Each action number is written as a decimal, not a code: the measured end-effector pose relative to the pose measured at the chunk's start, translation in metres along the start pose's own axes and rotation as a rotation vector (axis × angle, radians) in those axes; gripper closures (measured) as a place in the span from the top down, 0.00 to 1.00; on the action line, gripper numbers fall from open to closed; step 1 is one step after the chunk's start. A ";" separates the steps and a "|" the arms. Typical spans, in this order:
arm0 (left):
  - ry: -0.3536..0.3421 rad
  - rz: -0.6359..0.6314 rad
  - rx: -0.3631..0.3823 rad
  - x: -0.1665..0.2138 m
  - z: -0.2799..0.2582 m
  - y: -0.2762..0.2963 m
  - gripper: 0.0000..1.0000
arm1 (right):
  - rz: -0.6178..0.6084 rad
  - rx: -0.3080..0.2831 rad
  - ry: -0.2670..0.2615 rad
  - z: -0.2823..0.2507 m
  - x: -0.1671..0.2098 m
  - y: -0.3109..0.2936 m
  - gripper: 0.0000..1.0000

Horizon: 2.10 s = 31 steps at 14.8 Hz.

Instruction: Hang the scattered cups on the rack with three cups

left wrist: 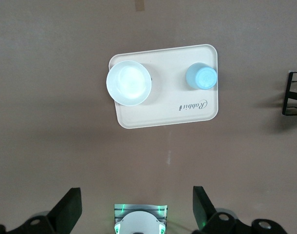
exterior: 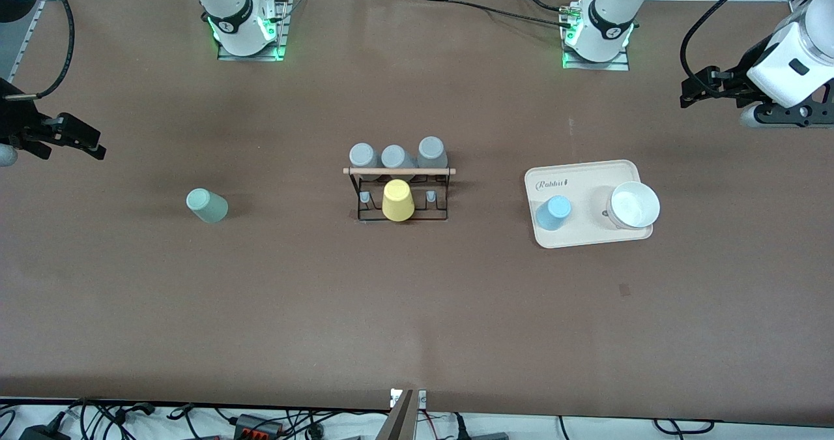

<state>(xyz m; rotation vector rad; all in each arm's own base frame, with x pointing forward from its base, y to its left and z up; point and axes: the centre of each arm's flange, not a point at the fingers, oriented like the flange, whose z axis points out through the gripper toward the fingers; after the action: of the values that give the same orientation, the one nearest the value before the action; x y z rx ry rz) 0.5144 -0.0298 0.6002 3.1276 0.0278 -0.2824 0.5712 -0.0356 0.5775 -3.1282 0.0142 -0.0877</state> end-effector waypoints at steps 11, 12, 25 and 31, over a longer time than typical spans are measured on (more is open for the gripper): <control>-0.001 -0.004 -0.001 0.000 0.000 -0.002 1.00 | 0.000 -0.001 0.000 0.000 0.000 0.000 1.00; -0.001 -0.004 -0.001 0.000 0.000 -0.003 1.00 | 0.000 -0.001 0.000 0.000 0.000 0.000 1.00; -0.053 0.013 -0.093 0.035 0.024 0.004 1.00 | 0.000 0.000 -0.012 0.002 -0.001 0.000 1.00; -0.114 0.023 -0.102 0.059 0.057 0.008 1.00 | -0.010 0.001 -0.036 0.014 0.000 -0.006 1.00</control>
<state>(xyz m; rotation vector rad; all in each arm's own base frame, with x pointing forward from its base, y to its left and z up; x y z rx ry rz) 0.5629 -0.0371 0.5339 3.0030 0.0053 -0.4437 0.5724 -0.0295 0.5638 -3.1282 -0.0026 -0.0307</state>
